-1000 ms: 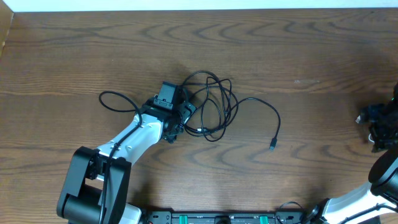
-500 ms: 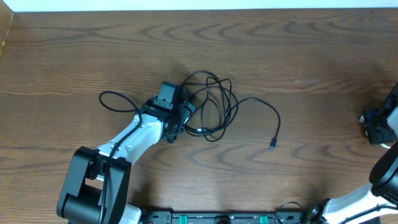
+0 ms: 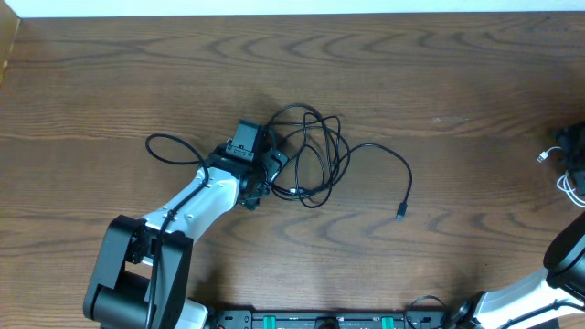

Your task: Untangle cables

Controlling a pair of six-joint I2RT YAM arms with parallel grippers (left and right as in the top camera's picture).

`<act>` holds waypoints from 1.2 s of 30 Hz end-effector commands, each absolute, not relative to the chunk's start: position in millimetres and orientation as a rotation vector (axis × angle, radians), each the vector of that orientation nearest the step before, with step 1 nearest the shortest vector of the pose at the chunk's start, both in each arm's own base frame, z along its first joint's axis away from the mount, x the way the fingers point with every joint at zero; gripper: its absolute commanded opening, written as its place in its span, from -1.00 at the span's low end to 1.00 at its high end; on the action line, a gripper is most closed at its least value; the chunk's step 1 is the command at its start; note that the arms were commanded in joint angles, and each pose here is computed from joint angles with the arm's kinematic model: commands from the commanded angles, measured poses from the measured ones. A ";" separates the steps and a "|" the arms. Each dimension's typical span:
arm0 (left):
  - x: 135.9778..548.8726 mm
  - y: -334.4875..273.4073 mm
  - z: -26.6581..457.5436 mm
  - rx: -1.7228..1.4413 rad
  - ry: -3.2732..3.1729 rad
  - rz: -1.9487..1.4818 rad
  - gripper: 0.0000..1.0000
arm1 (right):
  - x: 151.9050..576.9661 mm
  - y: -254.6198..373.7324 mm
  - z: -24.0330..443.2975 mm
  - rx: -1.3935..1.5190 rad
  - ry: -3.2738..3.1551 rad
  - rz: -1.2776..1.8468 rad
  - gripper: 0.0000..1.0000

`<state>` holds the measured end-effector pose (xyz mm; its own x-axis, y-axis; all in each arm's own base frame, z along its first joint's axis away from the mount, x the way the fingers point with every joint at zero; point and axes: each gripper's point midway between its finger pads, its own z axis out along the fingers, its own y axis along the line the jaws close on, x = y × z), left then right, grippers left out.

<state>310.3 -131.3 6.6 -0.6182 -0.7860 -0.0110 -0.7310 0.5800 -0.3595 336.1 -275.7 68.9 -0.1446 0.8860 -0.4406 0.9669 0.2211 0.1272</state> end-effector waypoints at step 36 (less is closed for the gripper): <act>257.4 -109.0 -44.5 -1.396 2.780 -0.245 0.91 | 355.2 115.5 117.1 0.214 3.057 0.649 0.75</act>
